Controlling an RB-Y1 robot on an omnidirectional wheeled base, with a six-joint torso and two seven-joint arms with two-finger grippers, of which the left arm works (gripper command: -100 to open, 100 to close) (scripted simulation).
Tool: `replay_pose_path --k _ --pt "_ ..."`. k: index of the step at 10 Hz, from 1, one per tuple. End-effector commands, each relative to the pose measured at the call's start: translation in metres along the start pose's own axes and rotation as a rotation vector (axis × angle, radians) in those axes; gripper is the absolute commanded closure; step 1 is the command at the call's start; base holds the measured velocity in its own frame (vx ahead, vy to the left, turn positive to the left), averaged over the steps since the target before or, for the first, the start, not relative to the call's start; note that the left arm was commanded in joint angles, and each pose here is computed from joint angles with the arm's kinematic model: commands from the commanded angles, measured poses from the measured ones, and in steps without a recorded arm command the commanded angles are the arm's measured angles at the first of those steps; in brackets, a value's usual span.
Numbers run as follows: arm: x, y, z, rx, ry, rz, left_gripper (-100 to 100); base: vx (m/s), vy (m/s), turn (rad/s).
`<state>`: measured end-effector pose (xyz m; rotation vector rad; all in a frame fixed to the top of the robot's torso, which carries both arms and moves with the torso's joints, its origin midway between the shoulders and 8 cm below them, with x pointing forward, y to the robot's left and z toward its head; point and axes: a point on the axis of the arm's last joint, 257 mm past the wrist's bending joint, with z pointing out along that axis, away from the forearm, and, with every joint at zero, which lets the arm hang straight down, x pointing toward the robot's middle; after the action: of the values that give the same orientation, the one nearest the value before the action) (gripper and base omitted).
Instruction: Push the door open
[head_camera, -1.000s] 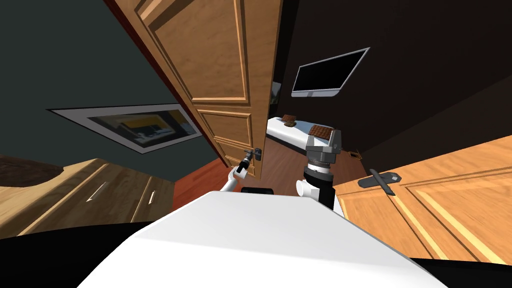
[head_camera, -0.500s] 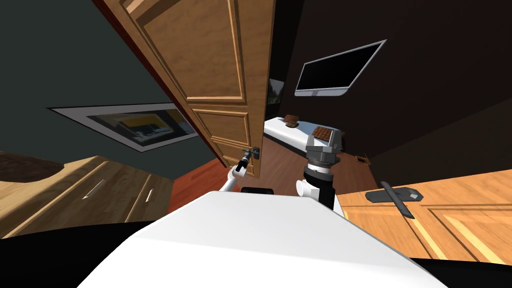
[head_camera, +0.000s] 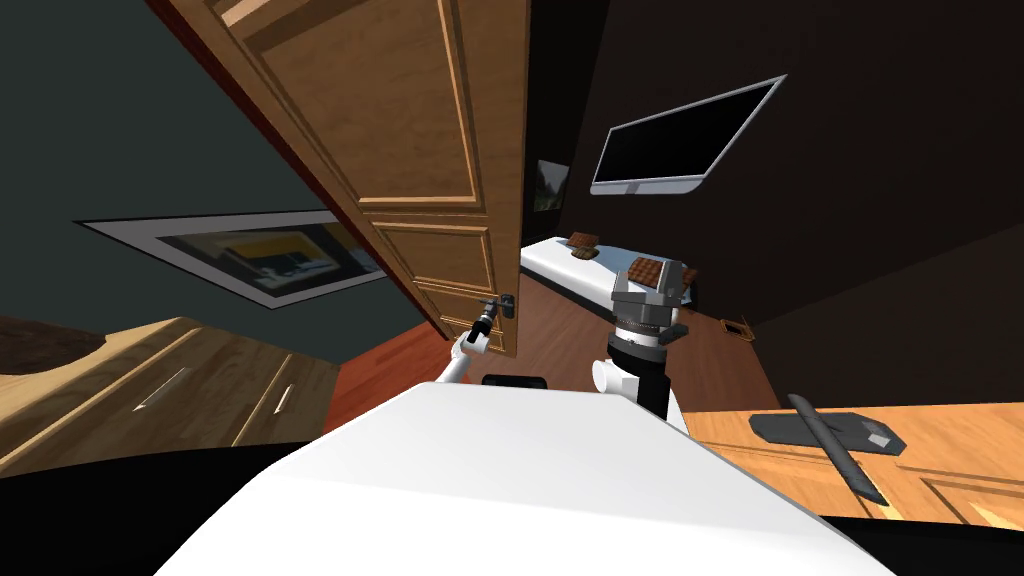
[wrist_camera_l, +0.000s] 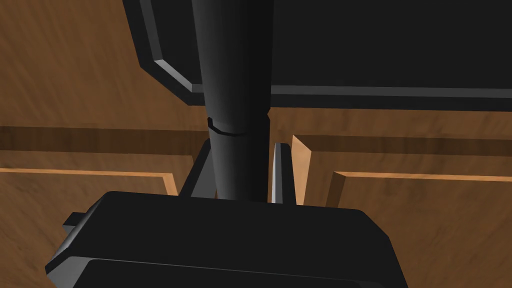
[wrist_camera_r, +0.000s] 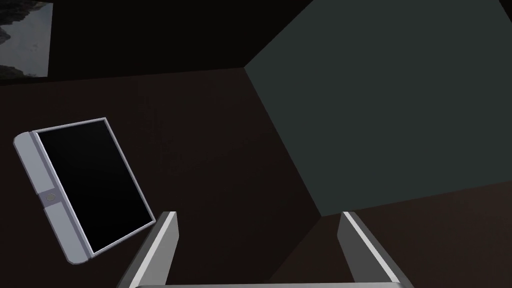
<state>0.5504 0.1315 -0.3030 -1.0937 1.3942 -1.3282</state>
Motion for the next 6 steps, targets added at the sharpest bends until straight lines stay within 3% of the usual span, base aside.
replay_pose_path --k 1,6 --pt "-0.024 -0.007 0.0028 0.016 -0.033 0.016 100 0.201 -0.148 0.066" --pt "-0.056 -0.008 0.0019 0.016 -0.087 0.027 100 0.141 -0.111 0.069"
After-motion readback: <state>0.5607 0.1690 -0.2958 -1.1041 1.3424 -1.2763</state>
